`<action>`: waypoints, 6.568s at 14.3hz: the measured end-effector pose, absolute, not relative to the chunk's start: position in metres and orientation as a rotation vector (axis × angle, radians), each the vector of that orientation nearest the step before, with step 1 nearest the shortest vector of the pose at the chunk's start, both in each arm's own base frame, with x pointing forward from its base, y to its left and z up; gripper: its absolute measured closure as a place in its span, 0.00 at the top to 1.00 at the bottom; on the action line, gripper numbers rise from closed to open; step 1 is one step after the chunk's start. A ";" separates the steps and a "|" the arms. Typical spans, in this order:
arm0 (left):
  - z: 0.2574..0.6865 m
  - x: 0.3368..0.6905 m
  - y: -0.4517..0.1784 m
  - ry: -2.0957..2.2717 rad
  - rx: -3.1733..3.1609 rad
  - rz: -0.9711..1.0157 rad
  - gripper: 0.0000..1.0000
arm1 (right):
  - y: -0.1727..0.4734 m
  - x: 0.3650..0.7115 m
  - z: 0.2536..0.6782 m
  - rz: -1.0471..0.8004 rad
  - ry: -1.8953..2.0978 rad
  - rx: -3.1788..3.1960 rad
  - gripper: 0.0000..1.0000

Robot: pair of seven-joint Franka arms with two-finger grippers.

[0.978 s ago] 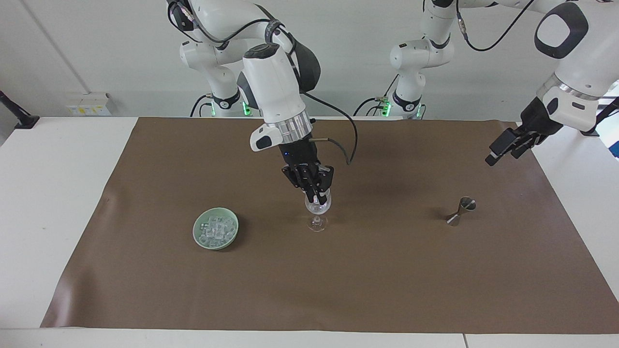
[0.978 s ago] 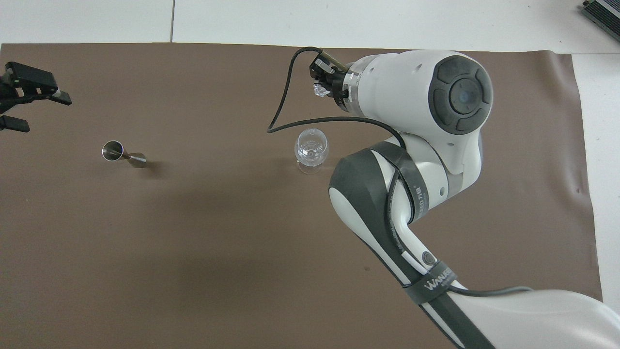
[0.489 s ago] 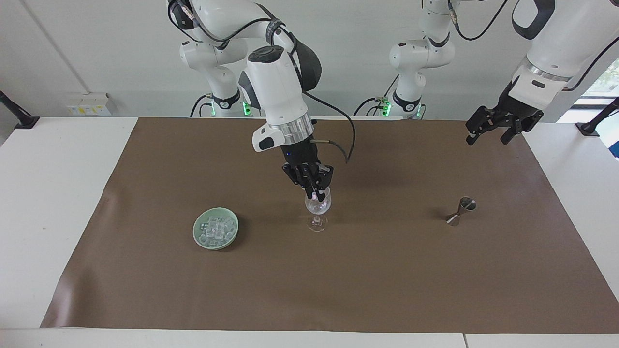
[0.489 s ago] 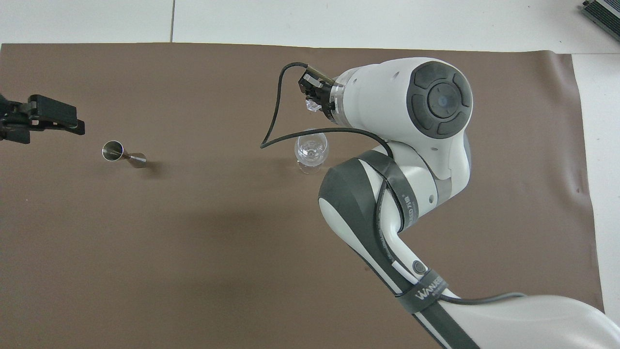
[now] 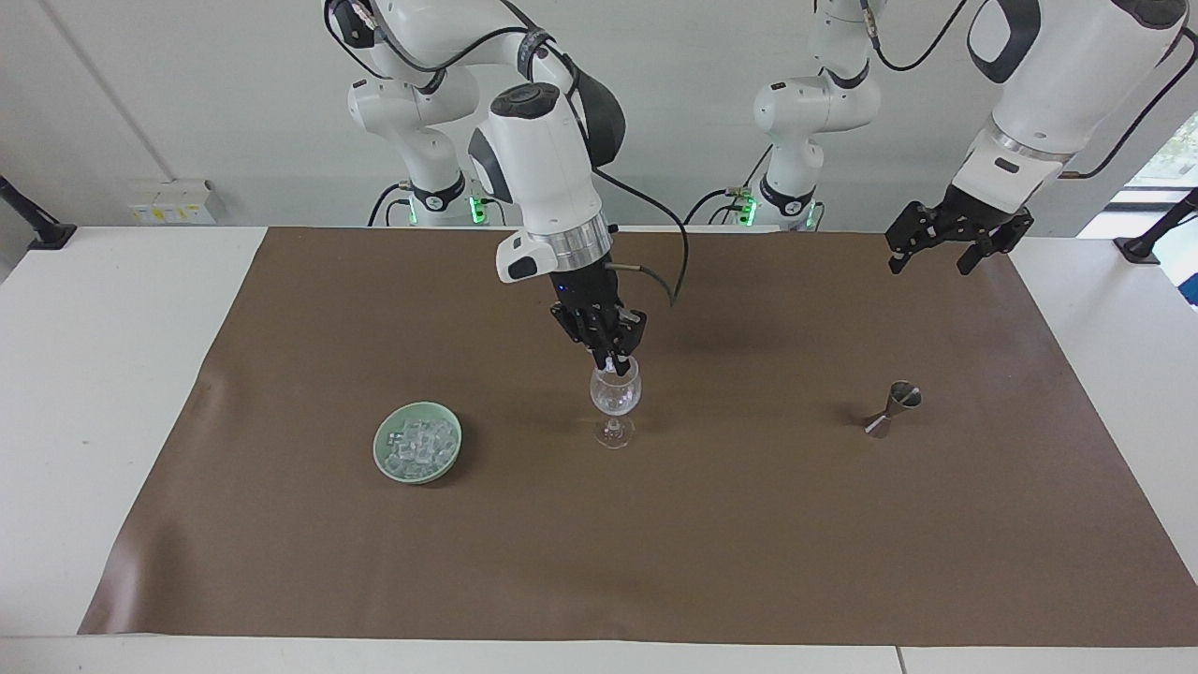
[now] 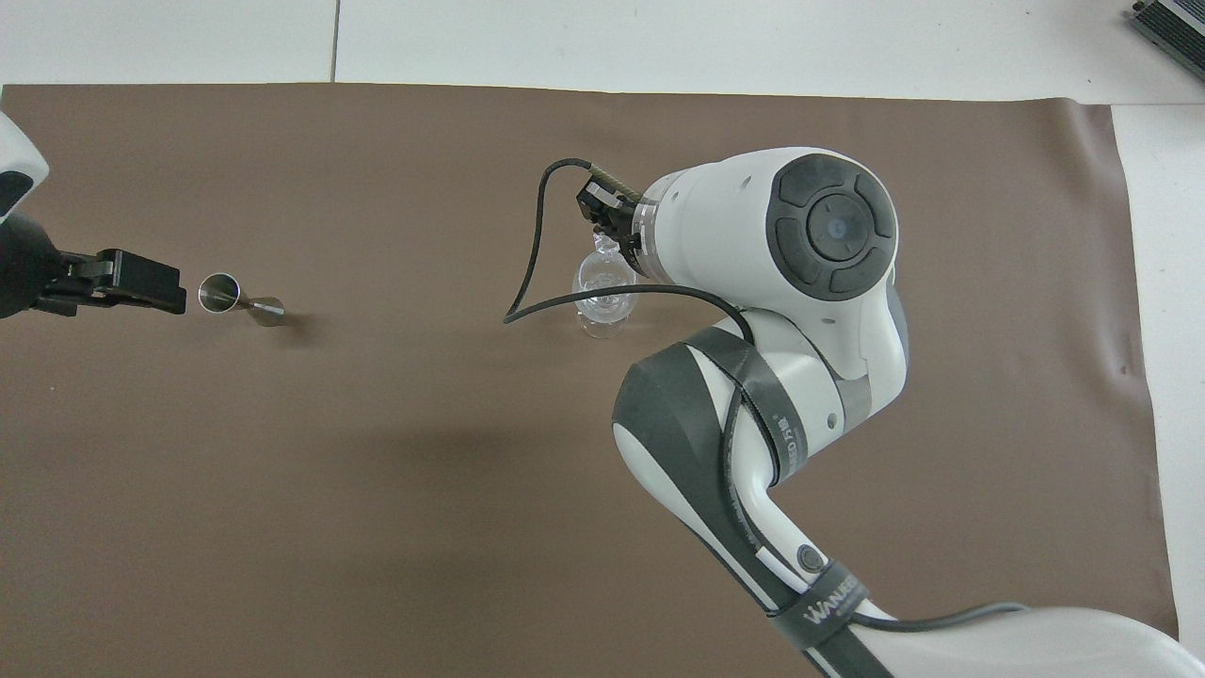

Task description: Pour wine and add ice with both arms

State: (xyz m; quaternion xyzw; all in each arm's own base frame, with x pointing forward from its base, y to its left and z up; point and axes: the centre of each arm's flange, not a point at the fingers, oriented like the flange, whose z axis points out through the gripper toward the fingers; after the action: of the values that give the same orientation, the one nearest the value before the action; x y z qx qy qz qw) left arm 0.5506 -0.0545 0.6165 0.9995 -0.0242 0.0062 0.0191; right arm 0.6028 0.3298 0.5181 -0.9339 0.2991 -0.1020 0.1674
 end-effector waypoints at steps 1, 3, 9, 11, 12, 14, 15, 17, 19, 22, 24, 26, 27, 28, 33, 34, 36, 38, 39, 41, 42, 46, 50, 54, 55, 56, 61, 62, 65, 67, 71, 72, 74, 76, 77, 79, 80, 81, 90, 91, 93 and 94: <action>0.615 0.551 -0.055 -0.077 3.103 0.027 1.00 | 0.329 0.601 0.516 -0.286 0.852 -2.663 0.30; 0.618 0.549 -0.054 -0.080 3.103 0.036 1.00 | 0.328 0.597 0.511 -0.277 0.854 -2.674 0.30; 0.632 0.540 -0.050 -0.134 3.128 0.051 1.00 | 0.327 0.591 0.503 -0.261 0.857 -2.692 0.30; 0.632 0.540 -0.048 -0.131 3.128 0.050 1.00 | 0.327 0.591 0.500 -0.256 0.858 -2.696 0.30; 0.633 0.540 -0.046 -0.126 3.128 0.053 1.00 | 0.326 0.591 0.500 -0.255 0.858 -2.697 0.30; 0.636 0.539 -0.044 -0.121 3.129 0.062 1.00 | 0.326 0.590 0.498 -0.251 0.860 -2.700 0.30; 0.637 0.538 -0.044 -0.120 3.129 0.065 1.00 | 0.326 0.590 0.495 -0.247 0.861 -2.703 0.30; 0.643 0.535 -0.042 -0.114 3.130 0.084 1.00 | 0.326 0.590 0.493 -0.243 0.862 -2.706 0.30; 0.651 0.530 -0.041 -0.110 3.131 0.105 1.00 | 0.326 0.591 0.493 -0.249 0.861 -2.701 0.30; 0.655 0.528 -0.041 -0.108 3.131 0.114 1.00 | 0.327 0.592 0.495 -0.264 0.857 -2.688 0.30; 0.655 0.528 -0.041 -0.108 3.131 0.113 1.00 | 0.327 0.592 0.495 -0.267 0.857 -2.685 0.30; 0.654 0.528 -0.040 -0.108 3.131 0.113 1.00 | 0.327 0.593 0.497 -0.284 0.854 -2.670 0.30; 0.654 0.528 -0.040 -0.107 3.131 0.113 1.00 | 0.328 0.594 0.497 -0.287 0.853 -2.667 0.30; 0.654 0.528 -0.040 -0.107 3.131 0.113 1.00 | 0.328 0.594 0.497 -0.287 0.853 -2.667 0.30; 0.654 0.528 -0.040 -0.106 3.131 0.112 1.00 | 0.338 0.589 0.494 -0.275 0.839 -2.672 0.30; 0.654 0.528 -0.040 -0.105 3.131 0.112 1.00 | 0.342 0.587 0.492 -0.271 0.841 -2.671 0.30; 0.654 0.528 -0.040 -0.105 3.131 0.112 1.00 | 0.344 0.586 0.491 -0.267 0.840 -2.673 0.30; 0.654 0.528 -0.040 -0.105 3.131 0.112 1.00 | 0.343 0.587 0.490 -0.265 0.842 -2.675 0.30; 0.654 0.528 -0.039 -0.105 3.131 0.112 1.00 | 0.342 0.588 0.489 -0.263 0.845 -2.676 0.30; 0.654 0.528 -0.039 -0.105 3.131 0.112 1.00 | 0.339 0.590 0.487 -0.261 0.853 -2.678 0.30; 0.654 0.528 -0.039 -0.104 3.131 0.111 1.00 | 0.337 0.591 0.487 -0.262 0.857 -2.678 0.30; 0.654 0.528 -0.039 -0.104 3.131 0.111 1.00 | 0.333 0.593 0.486 -0.262 0.867 -2.676 0.30; 0.654 0.528 -0.039 -0.104 3.131 0.111 1.00 | 0.333 0.593 0.486 -0.262 0.867 -2.676 0.30; 0.654 0.528 -0.039 -0.104 3.131 0.111 1.00 | 0.333 0.593 0.486 -0.261 0.867 -2.677 0.35; 0.654 0.528 -0.039 -0.104 3.132 0.111 1.00 | 0.333 0.593 0.486 -0.261 0.867 -2.677 0.38; 0.654 0.528 -0.039 -0.104 3.132 0.111 1.00 | 0.333 0.593 0.486 -0.261 0.867 -2.677 0.46; 0.654 0.528 -0.039 -0.103 3.132 0.111 1.00 | 0.333 0.593 0.486 -0.261 0.867 -2.677 0.47; 0.654 0.528 -0.039 -0.103 3.132 0.111 1.00 | 0.333 0.593 0.486 -0.256 0.868 -2.682 0.47; 0.654 0.528 -0.039 -0.103 3.132 0.111 1.00 | 0.317 0.593 0.503 -0.217 0.842 -2.755 0.47; 0.654 0.528 -0.039 -0.103 3.132 0.111 1.00 | 0.278 0.597 0.528 -0.197 0.732 -2.850 0.48; 0.654 0.528 -0.039 -0.103 3.132 0.111 1.00 | 0.151 0.590 0.589 -0.147 0.414 -3.028 0.56; 0.654 0.528 -0.039 -0.103 3.132 0.111 1.00 | 0.123 0.584 0.603 -0.136 0.344 -3.055 0.65; 0.654 0.528 -0.039 -0.103 3.132 0.111 1.00 | 0.073 0.571 0.621 -0.095 0.247 -3.093 0.76; 0.654 0.528 -0.039 -0.103 3.132 0.111 1.00 | 0.040 0.560 0.626 -0.018 0.175 -3.116 0.88; 0.654 0.528 -0.039 -0.103 3.132 0.111 1.00 | 0.028 0.558 0.624 0.009 0.148 -3.119 0.96; 0.654 0.528 -0.039 -0.103 3.132 0.111 1.00 | 0.013 0.558 0.619 0.031 0.124 -3.122 1.00; 0.654 0.528 -0.039 -0.103 3.132 0.111 1.00 | 0.006 0.558 0.616 0.039 0.106 -3.122 1.00; 0.654 0.528 -0.039 -0.103 3.132 0.111 1.00 | -0.002 0.558 0.614 0.044 0.091 -3.122 1.00; 0.654 0.528 -0.039 -0.103 3.132 0.111 1.00 | -0.024 0.554 0.612 0.087 0.096 -3.120 1.00; 0.654 0.528 -0.039 -0.103 3.132 0.111 1.00 | -0.024 0.552 0.611 0.115 0.092 -3.119 1.00; 0.654 0.528 -0.039 -0.103 3.132 0.111 1.00 | -0.023 0.547 0.613 0.146 0.078 -3.119 1.00; 0.654 0.528 -0.039 -0.103 3.132 0.111 1.00 | -0.023 0.543 0.616 0.155 0.074 -3.120 1.00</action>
State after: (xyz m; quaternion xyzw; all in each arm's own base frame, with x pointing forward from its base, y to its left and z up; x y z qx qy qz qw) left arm 0.5277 -0.0388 0.6544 0.9988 -0.0329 0.0353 0.0032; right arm 0.5434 -0.0235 0.6163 -0.9984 0.0238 0.0498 0.0086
